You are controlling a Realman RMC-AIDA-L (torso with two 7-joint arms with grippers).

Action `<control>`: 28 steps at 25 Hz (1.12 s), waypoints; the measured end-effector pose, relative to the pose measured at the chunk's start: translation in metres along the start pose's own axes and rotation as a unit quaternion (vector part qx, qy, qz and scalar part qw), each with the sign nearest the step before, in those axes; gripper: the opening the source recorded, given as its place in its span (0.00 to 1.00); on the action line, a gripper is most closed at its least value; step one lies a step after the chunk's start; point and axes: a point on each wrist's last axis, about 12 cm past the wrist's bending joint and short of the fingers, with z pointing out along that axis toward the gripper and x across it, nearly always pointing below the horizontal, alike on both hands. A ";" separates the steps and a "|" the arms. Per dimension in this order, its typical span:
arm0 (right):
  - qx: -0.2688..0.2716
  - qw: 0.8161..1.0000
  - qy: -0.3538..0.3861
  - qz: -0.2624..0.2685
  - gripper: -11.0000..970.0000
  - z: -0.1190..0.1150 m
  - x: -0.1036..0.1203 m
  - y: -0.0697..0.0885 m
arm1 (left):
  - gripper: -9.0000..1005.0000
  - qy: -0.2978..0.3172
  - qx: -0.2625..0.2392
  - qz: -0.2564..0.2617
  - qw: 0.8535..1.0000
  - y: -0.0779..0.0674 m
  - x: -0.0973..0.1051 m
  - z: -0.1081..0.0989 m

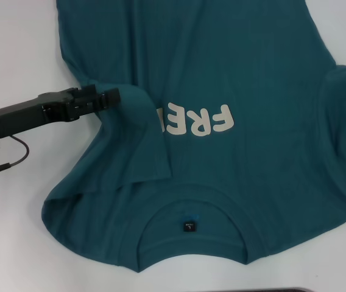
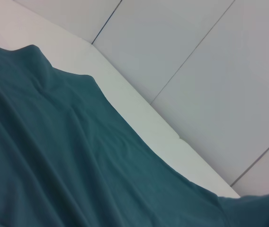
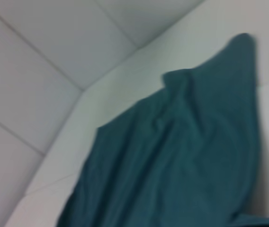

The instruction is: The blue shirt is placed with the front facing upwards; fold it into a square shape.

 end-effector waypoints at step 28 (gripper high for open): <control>-0.127 0.982 0.131 -0.053 0.19 0.098 0.007 0.051 | 0.88 -0.001 -0.005 -0.004 1.000 0.002 0.001 -0.003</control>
